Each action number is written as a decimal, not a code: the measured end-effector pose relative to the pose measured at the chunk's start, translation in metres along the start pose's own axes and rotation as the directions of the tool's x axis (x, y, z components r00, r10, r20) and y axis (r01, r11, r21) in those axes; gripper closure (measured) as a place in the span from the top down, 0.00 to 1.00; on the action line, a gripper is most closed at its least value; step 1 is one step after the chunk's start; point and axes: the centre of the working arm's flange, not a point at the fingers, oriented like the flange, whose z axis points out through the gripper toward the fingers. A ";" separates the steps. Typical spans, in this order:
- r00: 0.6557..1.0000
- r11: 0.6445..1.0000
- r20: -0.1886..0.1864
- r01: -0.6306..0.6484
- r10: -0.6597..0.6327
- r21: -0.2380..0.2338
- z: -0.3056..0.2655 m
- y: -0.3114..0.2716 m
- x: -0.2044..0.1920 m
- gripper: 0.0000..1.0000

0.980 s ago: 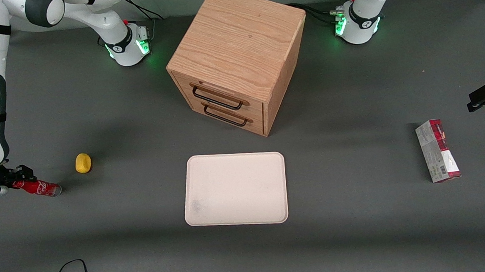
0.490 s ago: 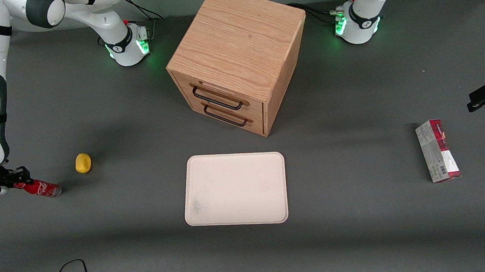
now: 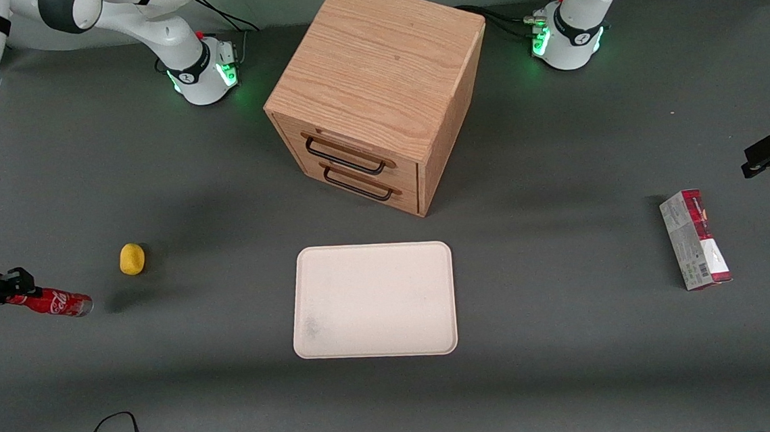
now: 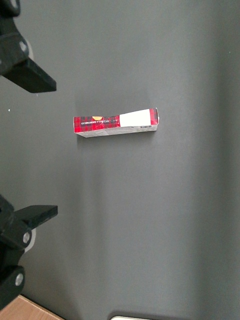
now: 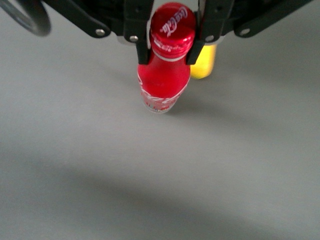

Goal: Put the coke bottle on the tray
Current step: 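Close the right gripper around the bottle's body and lift it, then carry the bottle with the right gripper over the white tray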

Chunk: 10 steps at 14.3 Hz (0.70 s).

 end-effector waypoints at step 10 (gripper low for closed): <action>0.992 0.992 0.030 -0.122 0.121 0.030 -0.153 -0.247 0.088 0.35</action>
